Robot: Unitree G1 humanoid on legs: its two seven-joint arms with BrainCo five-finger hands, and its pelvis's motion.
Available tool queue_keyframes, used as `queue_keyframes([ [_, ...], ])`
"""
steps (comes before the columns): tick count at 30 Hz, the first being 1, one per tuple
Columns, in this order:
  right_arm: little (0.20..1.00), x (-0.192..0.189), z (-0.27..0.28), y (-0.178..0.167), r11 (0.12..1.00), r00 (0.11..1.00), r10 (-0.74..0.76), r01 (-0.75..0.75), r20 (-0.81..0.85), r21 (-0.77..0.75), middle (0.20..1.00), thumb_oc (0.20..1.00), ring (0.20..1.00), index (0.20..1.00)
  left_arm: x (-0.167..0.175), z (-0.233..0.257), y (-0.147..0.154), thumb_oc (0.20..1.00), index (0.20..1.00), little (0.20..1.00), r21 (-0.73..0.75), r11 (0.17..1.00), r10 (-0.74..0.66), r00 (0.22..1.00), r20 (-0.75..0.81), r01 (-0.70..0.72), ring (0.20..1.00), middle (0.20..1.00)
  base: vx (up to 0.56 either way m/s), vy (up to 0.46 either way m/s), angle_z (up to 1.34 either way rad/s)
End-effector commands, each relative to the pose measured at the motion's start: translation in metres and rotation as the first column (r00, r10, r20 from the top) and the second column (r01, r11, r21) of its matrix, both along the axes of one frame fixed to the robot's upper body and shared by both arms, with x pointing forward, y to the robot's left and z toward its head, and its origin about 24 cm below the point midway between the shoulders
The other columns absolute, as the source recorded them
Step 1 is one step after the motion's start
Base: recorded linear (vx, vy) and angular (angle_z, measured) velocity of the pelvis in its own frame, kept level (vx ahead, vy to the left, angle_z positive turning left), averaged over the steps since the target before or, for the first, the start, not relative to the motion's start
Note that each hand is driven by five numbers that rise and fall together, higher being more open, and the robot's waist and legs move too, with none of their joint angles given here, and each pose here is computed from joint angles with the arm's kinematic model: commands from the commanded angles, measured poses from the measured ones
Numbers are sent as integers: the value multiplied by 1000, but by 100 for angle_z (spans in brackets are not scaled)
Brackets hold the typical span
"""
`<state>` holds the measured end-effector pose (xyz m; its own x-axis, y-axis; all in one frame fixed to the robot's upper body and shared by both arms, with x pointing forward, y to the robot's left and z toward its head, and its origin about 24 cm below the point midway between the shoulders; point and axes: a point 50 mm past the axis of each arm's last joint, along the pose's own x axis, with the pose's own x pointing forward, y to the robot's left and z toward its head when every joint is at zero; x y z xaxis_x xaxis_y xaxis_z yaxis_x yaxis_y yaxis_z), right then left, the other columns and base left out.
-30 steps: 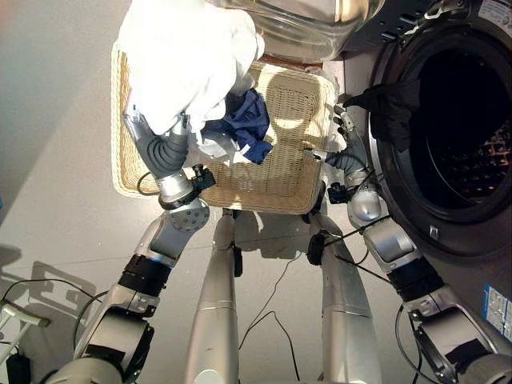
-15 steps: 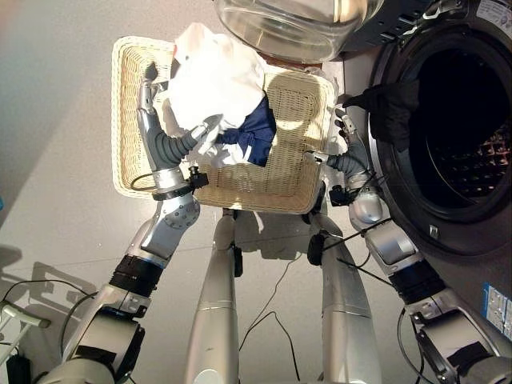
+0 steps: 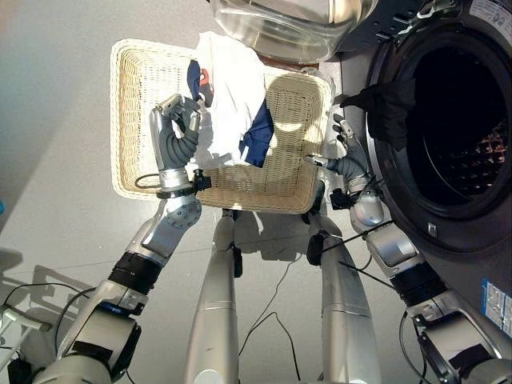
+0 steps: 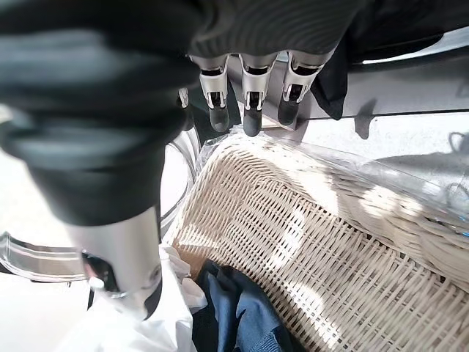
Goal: Put the clothes into the washing machine.
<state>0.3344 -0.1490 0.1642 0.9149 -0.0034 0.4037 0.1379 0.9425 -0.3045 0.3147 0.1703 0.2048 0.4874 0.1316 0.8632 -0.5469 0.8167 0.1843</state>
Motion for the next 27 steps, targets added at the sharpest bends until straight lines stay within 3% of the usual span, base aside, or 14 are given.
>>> queue_keyframes([
  [1, 1000, -10, 10, -1, 999, 996, 39, -39, 83, -4, 1000, 1000, 1000, 1000, -9, 19, -6, 200, 200, 200, -49, 997, -47, 990, 130, 54, 200, 200, 0, 0, 0],
  [10, 1000, -11, 10, -1, 999, 996, 41, -41, 80, -4, 1000, 1000, 1000, 1000, -7, 17, -10, 200, 200, 200, 54, 999, -8, 994, 111, 2, 200, 200, 0, 0, 0],
  [12, 1000, -12, 8, -3, 999, 996, 41, -41, 73, -4, 1000, 1000, 1000, 1000, -5, 16, -13, 1000, 1000, 1000, 151, 988, 5, 996, 92, -19, 1000, 1000, 0, 0, 0],
  [18, 1000, -12, 5, -2, 999, 996, 54, -53, 69, -12, 1000, 1000, 1000, 1000, 4, 7, -28, 1000, 1000, 1000, 332, 943, 4, 1000, 28, -13, 1000, 1000, 0, 0, 0],
  [27, 1000, -10, 1, -3, 998, 996, 56, -55, 66, -6, 1000, 1000, 1000, 1000, 12, -5, -38, 1000, 1000, 1000, 403, 915, 8, 999, -54, 15, 1000, 1000, 0, 0, 0],
])
